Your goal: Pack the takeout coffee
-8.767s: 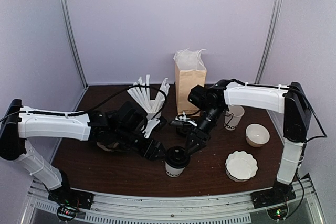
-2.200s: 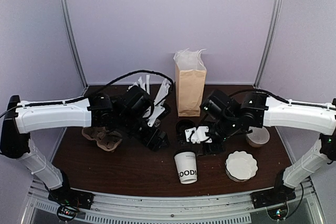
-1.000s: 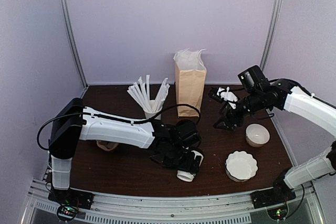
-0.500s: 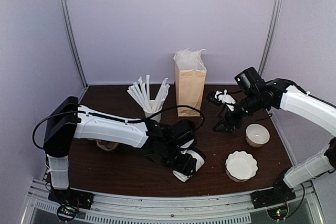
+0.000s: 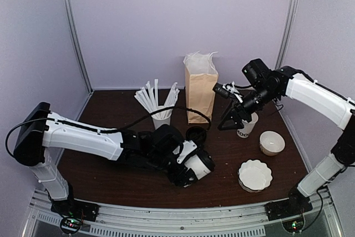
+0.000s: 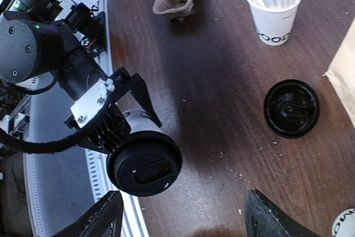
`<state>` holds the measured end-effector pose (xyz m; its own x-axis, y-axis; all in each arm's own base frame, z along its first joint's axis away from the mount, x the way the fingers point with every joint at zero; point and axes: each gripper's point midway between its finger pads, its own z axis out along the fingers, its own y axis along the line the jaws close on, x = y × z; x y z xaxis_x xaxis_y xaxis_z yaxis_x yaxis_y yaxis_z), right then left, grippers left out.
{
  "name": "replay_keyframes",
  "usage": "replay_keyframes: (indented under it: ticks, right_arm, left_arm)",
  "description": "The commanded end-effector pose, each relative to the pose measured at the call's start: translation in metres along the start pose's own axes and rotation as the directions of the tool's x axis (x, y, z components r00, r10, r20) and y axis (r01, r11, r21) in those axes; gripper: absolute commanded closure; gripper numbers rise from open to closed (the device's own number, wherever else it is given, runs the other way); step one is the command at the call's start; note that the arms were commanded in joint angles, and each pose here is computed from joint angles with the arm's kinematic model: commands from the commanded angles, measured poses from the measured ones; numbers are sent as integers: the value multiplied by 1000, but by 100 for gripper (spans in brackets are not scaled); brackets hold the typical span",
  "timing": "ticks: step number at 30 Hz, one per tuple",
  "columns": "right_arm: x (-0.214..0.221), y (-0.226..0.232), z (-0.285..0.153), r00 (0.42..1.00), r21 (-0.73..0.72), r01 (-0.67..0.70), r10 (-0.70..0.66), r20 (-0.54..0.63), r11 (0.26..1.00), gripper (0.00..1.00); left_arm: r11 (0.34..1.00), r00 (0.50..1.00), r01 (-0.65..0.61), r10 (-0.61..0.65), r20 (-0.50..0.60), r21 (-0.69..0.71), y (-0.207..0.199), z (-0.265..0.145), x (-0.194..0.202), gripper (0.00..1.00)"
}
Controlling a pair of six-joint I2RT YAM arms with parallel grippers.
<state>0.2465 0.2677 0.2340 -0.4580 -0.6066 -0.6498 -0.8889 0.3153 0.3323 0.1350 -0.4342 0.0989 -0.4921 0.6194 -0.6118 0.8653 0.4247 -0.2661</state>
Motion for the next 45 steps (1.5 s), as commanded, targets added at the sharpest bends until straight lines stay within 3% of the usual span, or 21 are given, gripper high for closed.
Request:
replay_keyframes:
  ticks: [1, 16, 23, 31, 45]
  right_arm:
    - [6, 36, 5, 991, -278, -135, 126, -50, 951, 20]
    - [35, 59, 34, 984, -297, -115, 68, -164, 948, 11]
    - [31, 58, 39, 985, -275, -101, 57, -165, 956, 11]
    - [19, 53, 8, 983, -178, -15, -18, -182, 984, 12]
    - [26, 69, 31, 973, -239, -7, -49, -226, 971, 13]
  left_arm:
    - [984, 958, -170, 177, 227, -53, 2, -13, -49, 25]
    - [980, 926, -195, 201, 318, -52, -6, -27, -75, 25]
    - [980, 918, -198, 196, 345, -30, -12, -33, -81, 25]
    - [982, 923, -188, 185, 338, -25, -12, -32, -80, 25]
    - [979, 906, -202, 189, 379, -7, -19, -37, -91, 25]
